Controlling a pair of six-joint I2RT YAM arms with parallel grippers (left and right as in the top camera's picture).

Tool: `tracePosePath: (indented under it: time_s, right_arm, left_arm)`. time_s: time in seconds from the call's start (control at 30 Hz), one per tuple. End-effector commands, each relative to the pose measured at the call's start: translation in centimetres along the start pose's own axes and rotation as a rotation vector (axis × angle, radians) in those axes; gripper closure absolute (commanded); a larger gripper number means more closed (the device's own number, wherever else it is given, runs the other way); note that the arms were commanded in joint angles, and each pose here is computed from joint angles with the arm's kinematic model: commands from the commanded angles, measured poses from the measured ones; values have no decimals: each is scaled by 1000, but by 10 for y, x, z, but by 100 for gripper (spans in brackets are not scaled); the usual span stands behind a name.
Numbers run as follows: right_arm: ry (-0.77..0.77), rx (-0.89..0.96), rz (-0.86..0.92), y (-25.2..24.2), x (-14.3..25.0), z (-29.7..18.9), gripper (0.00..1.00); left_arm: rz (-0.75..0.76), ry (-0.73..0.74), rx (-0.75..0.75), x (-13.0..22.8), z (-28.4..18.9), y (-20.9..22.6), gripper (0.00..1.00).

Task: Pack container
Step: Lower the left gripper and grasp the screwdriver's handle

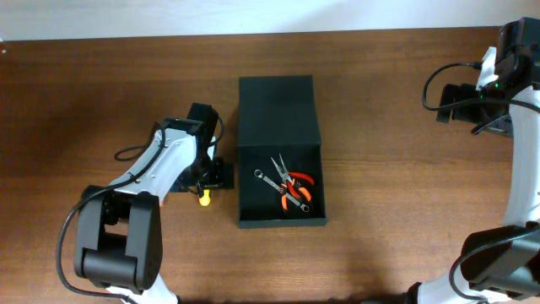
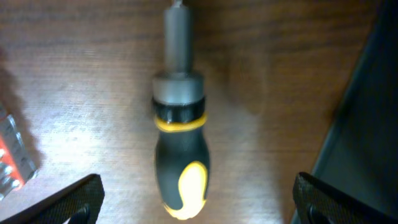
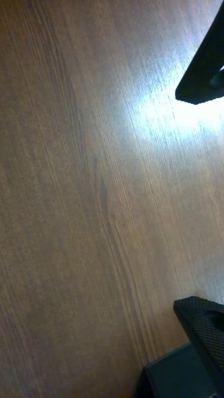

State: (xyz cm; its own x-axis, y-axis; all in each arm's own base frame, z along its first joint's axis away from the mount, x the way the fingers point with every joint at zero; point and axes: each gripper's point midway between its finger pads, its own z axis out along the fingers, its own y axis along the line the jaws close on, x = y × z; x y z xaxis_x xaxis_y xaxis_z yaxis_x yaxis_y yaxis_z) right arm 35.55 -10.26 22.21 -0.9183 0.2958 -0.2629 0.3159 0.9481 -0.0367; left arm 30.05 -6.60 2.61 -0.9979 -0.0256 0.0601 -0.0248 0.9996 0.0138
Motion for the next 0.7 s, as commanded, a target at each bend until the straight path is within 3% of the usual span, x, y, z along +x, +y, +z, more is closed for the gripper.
tracePosePath:
  time_s: [0.0,0.67]
  right_arm:
    - [-9,11,14,-4,0,-3,1]
    - [-9,11,14,-4,0,-3,1]
  left_arm:
    - [-31,-4,37,-2,3,-6,1]
    - [-33,-32,27,-5,17,-1,1]
